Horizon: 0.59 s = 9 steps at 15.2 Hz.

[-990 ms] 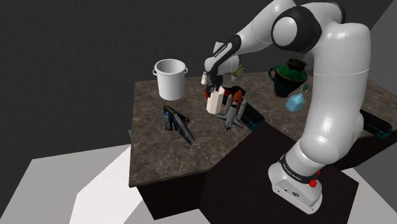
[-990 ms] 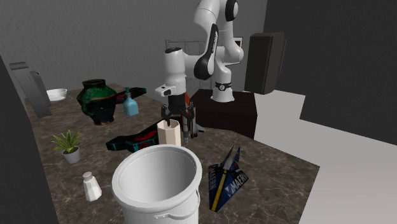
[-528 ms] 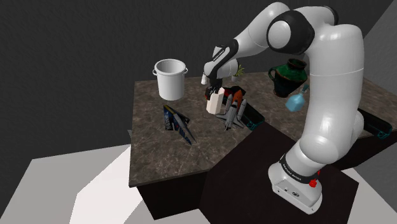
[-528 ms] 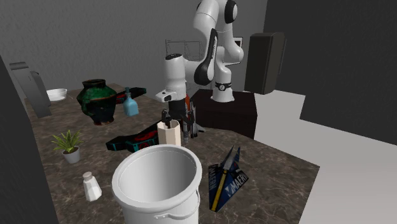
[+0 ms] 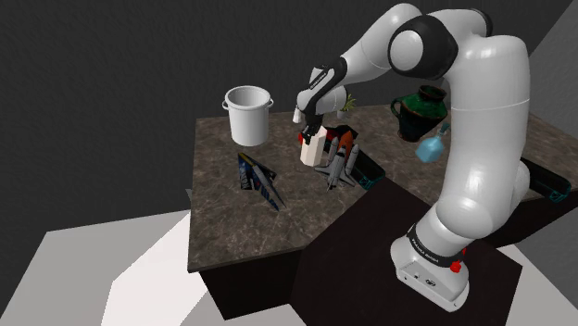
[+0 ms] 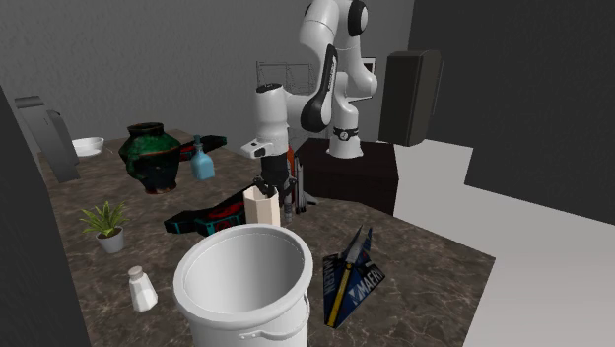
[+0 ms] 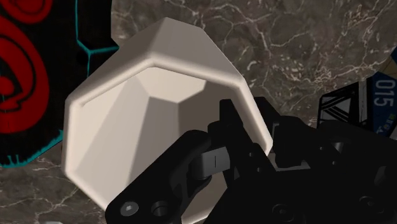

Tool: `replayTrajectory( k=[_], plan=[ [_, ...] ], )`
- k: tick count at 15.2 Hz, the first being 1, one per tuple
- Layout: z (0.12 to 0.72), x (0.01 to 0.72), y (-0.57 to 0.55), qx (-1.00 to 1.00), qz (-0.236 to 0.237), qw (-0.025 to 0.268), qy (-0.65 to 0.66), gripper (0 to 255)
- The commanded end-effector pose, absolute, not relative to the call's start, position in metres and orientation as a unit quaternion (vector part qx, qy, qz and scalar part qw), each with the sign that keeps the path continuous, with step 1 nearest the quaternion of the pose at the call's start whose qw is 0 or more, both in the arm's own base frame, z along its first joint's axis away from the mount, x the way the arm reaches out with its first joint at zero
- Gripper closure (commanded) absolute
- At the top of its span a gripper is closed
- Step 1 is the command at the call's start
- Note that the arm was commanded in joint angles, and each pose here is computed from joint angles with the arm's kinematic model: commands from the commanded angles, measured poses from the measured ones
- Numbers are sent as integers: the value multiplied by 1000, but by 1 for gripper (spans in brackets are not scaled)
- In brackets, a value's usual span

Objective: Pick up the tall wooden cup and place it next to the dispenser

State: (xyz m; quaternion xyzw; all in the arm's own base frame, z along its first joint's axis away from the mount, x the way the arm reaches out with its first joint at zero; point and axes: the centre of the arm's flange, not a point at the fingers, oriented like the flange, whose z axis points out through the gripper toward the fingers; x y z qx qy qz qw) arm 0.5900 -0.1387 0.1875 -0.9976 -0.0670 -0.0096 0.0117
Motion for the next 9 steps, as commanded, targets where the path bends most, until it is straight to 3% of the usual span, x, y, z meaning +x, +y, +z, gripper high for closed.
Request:
replayTrajectory(
  k=[1,9],
  plan=[
    [187,590,-139,-998,-10,12,-67,255],
    [198,590,-139,-998,-10,12,-67,255]
  ],
)
